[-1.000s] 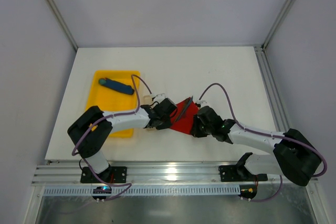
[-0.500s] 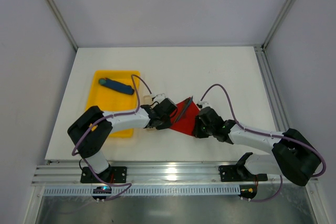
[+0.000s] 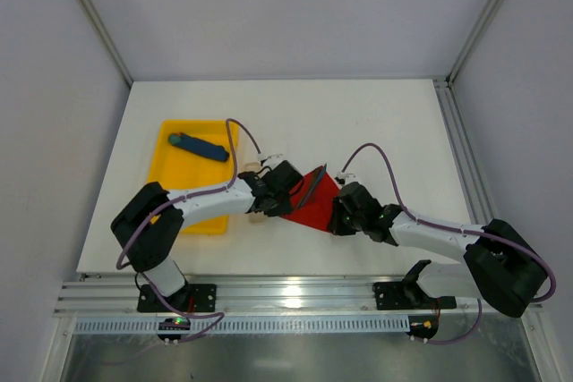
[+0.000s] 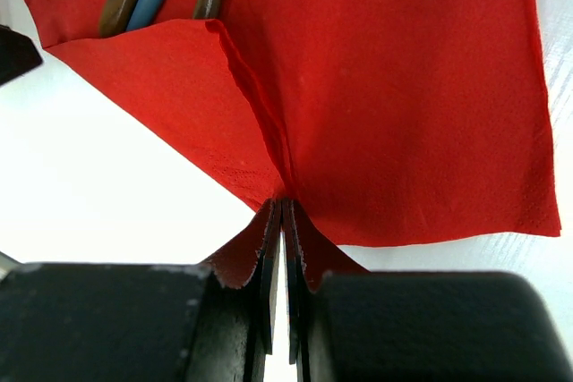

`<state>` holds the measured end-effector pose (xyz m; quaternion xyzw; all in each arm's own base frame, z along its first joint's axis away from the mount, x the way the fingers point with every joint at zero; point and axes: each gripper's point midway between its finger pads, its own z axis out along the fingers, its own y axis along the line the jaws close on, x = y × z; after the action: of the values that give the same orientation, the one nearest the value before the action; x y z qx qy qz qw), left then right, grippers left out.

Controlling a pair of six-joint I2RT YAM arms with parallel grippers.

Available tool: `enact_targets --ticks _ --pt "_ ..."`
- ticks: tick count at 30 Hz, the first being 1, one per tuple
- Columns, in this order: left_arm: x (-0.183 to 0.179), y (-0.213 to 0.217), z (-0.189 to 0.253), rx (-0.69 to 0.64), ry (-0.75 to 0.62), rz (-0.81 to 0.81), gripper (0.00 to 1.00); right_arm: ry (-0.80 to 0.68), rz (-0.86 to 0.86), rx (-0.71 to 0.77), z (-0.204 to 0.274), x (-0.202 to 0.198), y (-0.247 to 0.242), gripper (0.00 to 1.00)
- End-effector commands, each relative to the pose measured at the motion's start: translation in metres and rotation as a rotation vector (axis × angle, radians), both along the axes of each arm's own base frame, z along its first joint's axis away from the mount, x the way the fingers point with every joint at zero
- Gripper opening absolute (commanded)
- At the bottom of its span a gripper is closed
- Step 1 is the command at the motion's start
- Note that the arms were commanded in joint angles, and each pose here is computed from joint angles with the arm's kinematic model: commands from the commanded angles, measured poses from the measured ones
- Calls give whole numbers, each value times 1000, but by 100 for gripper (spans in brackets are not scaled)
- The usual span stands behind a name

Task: Place the utensils on the paper napkin and roll it up
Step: Roll the napkin at the center of the board.

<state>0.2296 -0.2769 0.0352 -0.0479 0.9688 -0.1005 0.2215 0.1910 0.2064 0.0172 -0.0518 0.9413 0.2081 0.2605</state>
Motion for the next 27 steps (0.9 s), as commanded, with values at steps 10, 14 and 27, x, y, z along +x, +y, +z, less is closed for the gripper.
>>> enact_targets --ticks 10,14,27 --pt "-1 -101 47 -363 -18 -298 19 -18 -9 -26 8 4 -6 13" --pt "-2 -105 36 -358 -1 -316 18 -19 -6 -27 9 2 -7 13" --pt "4 -104 17 -308 4 -310 17 -33 -41 41 31 7 -3 25"
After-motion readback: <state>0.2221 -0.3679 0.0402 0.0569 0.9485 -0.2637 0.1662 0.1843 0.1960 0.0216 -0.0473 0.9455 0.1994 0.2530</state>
